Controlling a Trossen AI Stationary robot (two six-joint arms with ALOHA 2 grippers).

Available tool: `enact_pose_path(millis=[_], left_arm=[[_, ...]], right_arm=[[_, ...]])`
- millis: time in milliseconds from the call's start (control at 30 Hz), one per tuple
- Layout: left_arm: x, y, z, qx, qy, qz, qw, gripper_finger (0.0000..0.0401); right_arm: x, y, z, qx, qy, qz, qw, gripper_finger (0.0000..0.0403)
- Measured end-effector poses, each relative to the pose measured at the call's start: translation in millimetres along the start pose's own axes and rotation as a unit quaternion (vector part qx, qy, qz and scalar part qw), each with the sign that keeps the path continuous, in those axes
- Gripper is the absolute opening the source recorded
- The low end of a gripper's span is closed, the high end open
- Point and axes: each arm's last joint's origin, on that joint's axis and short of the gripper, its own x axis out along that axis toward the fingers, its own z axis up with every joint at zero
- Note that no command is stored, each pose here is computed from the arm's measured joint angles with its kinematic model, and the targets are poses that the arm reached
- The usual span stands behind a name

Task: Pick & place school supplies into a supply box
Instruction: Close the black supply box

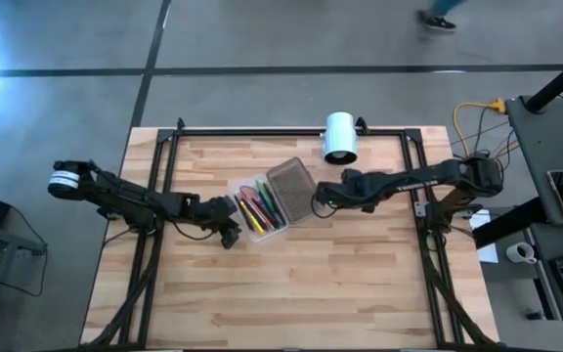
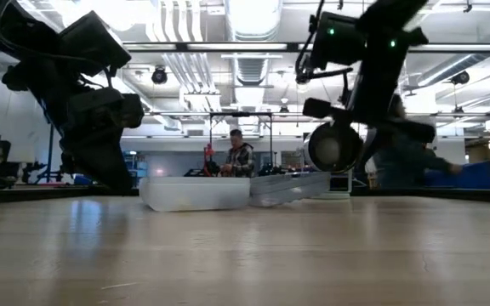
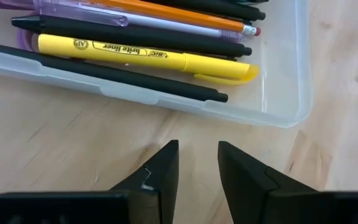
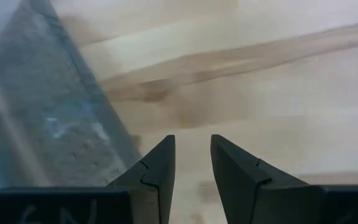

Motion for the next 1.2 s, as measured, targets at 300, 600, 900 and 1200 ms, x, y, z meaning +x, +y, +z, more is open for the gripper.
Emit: enact_pose_path(millis=[300,600,900,1200], left_arm=[[0.0,0.4,-0.5,0.001,0.002,0.002,1.0,0.0097],[0.0,0.7,-0.7,0.0,0.004,0.003,1.0,0.0097],[0.2,1.6,-2.5,0.0,0.014,0.004,1.0,0.0097],[0.1,1.9,-3.4,0.001,0.019,0.004,1.0,0.0097]], right_arm=[[44.2,-8.5,-1.5,0.053,-0.006,-0.007,0.999,0.0095],[71.1,15.7,3.6,0.018,0.017,0.057,0.998,0.0095],[57.7,41.2,6.5,-0.063,0.027,0.103,0.992,0.0095],[17.8,84.0,15.4,-0.108,0.013,0.2,0.974,0.0093]])
